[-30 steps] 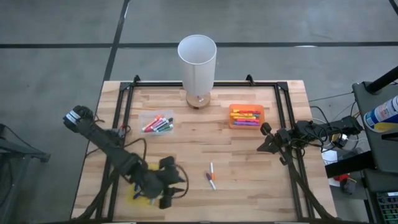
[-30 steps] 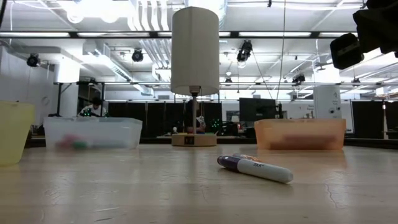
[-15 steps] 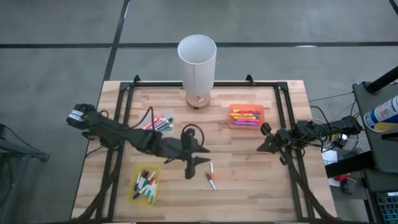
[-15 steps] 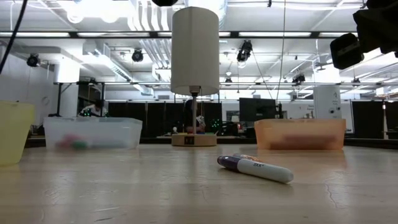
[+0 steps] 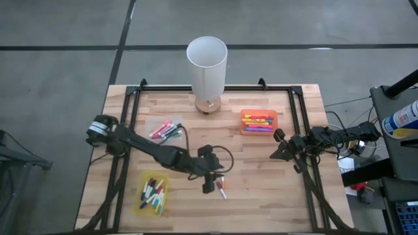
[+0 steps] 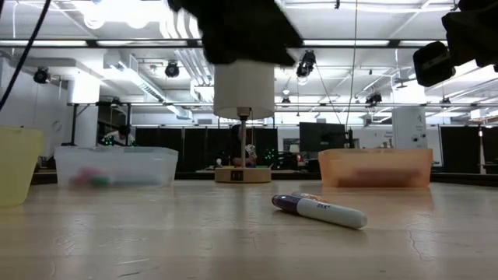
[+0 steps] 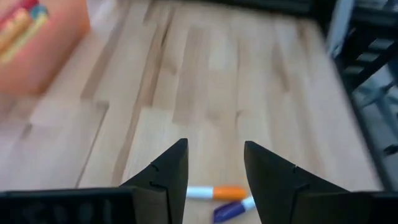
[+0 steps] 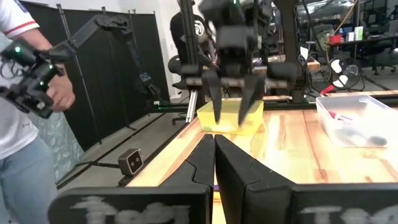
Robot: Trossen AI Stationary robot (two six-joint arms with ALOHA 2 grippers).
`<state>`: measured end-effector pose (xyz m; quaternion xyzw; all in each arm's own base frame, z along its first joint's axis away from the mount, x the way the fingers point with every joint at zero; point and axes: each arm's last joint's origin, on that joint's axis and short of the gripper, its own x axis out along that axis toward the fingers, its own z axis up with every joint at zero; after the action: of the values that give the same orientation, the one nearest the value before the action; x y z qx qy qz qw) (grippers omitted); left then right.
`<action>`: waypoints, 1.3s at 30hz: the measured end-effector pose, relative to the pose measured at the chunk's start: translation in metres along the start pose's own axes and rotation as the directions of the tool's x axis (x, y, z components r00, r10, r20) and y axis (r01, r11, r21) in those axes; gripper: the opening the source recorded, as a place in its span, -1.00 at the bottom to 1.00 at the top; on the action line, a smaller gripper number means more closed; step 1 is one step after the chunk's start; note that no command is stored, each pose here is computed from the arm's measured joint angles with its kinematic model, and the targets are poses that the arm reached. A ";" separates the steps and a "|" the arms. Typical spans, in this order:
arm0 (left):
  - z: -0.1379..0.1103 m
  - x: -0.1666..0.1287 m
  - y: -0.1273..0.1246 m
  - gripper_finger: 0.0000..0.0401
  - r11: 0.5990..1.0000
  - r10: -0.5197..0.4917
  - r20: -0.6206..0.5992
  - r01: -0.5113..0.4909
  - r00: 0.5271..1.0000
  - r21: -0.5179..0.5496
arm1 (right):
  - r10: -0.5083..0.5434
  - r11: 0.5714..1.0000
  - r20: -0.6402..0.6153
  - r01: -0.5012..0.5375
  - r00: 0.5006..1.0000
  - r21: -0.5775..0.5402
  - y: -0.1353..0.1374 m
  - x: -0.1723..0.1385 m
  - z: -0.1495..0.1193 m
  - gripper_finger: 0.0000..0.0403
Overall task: Pick & Place Markers
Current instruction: Put the small purple highlighter pen into the yellow bin
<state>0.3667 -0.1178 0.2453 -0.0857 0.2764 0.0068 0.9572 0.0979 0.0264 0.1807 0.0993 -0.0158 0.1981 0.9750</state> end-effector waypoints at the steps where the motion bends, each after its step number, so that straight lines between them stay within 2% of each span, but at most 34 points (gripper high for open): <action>1: -0.005 0.005 0.000 -0.26 1.000 0.008 -0.021 -0.008 1.000 0.002 | 0.000 1.000 0.000 0.000 1.000 0.000 0.000 0.000 0.000 -0.96; 4: -0.016 0.016 0.001 -0.26 1.000 0.023 -0.076 -0.024 0.997 -0.019 | 0.000 1.000 0.000 0.000 1.000 0.000 0.000 0.000 0.000 -0.96; 11: -0.035 0.028 -0.001 -0.26 0.998 -0.067 -0.216 0.069 0.974 0.001 | 0.000 1.000 0.000 0.000 1.000 0.000 0.000 0.000 0.000 -0.96; 15: -0.041 0.033 -0.003 -0.26 0.980 -0.132 -0.264 0.166 0.955 0.111 | 0.000 1.000 0.000 0.000 1.000 0.000 0.000 0.000 0.000 -0.96; 20: -0.054 0.041 -0.007 -0.26 0.924 -0.163 -0.317 0.257 0.934 0.283 | 0.000 1.000 0.000 0.000 1.000 0.000 0.000 0.000 0.000 -0.96; 25: -0.061 0.049 -0.006 -0.26 0.870 -0.153 -0.337 0.288 0.929 0.399 | 0.000 1.000 0.001 0.000 1.000 0.000 0.000 0.000 0.000 -0.96; 34: -0.068 0.061 -0.007 -0.26 0.817 -0.162 -0.318 0.308 0.934 0.487 | 0.000 1.000 0.001 0.000 1.000 0.000 0.000 0.000 0.000 -0.96; 39: -0.069 0.066 -0.008 -0.26 0.816 -0.166 -0.291 0.297 0.942 0.497 | 0.000 1.000 0.001 0.000 1.000 0.000 0.000 0.000 0.000 -0.96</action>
<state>0.3871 -0.1392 0.1540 0.1503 0.3655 -0.1976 0.8971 0.0979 0.0263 0.1808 0.0992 -0.0162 0.1981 0.9750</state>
